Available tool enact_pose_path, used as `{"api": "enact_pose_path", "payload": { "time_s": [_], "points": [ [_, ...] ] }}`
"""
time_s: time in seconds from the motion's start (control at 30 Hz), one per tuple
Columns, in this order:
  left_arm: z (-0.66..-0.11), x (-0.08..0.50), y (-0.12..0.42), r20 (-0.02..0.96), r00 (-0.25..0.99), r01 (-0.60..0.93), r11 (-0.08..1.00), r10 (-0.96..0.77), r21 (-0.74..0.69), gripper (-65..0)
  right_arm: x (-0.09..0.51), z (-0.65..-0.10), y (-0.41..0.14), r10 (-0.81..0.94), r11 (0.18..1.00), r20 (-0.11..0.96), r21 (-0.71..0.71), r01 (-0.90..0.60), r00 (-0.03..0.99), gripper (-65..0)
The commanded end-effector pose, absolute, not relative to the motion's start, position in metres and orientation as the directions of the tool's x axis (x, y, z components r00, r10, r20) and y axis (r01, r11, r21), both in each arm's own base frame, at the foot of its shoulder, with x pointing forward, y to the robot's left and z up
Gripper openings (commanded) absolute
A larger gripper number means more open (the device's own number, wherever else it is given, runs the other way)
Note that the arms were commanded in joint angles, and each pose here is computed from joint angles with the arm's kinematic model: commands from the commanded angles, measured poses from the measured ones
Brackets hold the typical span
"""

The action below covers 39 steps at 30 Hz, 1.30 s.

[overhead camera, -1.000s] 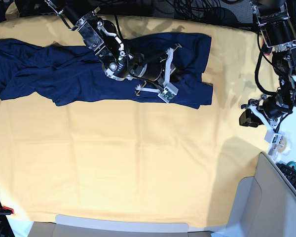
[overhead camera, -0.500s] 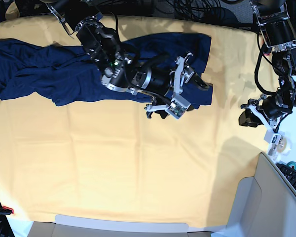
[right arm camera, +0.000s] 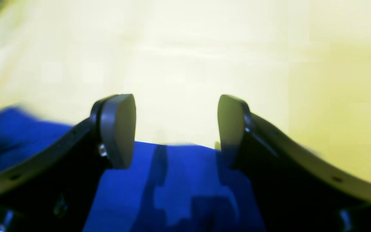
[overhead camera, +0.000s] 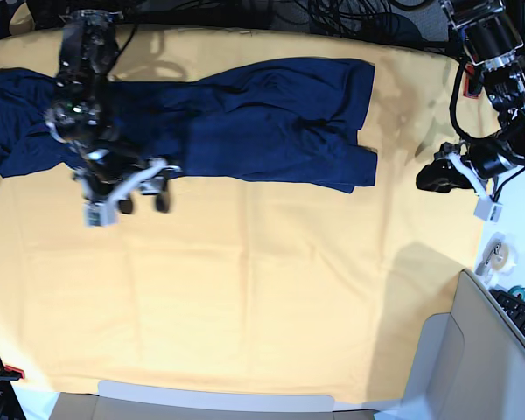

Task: Fold the T-shirt properly
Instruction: 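Lay the sleeve onto the shirt and raise the right gripper away, then position both grippers at the two ends of the folded shirt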

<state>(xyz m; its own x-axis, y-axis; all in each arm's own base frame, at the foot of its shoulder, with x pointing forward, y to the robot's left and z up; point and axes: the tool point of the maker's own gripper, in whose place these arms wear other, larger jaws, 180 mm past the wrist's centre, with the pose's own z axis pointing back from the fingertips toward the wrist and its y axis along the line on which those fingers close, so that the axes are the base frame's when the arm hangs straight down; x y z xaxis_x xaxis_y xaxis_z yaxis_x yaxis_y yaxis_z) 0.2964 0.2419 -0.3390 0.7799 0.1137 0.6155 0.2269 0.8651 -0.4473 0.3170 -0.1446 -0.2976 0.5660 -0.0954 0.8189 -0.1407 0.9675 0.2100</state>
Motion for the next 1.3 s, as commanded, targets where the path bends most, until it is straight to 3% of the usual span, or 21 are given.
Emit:
{"api": "enact_pose_path", "payload": {
  "time_s": [0.0,0.27,1.27],
  "points": [
    [-0.333,0.294,0.239,0.624,0.774,0.249,0.853,0.108,-0.458,-42.6,0.321,-0.278,-0.149,-0.113,0.966,0.855,0.213,-0.144,0.507,-25.7],
    [-0.359,0.260,0.237,0.546,0.830,0.207,0.846,0.115,-0.492,-42.6,0.314,-0.276,-0.170,-0.131,0.976,0.858,0.200,-0.089,0.496,-25.7],
    [-0.357,0.262,0.237,0.553,0.826,0.211,0.847,0.113,-0.488,-42.6,0.305,-0.287,-0.158,-0.193,0.963,0.834,0.263,-0.065,0.517,-25.7]
  ]
}}
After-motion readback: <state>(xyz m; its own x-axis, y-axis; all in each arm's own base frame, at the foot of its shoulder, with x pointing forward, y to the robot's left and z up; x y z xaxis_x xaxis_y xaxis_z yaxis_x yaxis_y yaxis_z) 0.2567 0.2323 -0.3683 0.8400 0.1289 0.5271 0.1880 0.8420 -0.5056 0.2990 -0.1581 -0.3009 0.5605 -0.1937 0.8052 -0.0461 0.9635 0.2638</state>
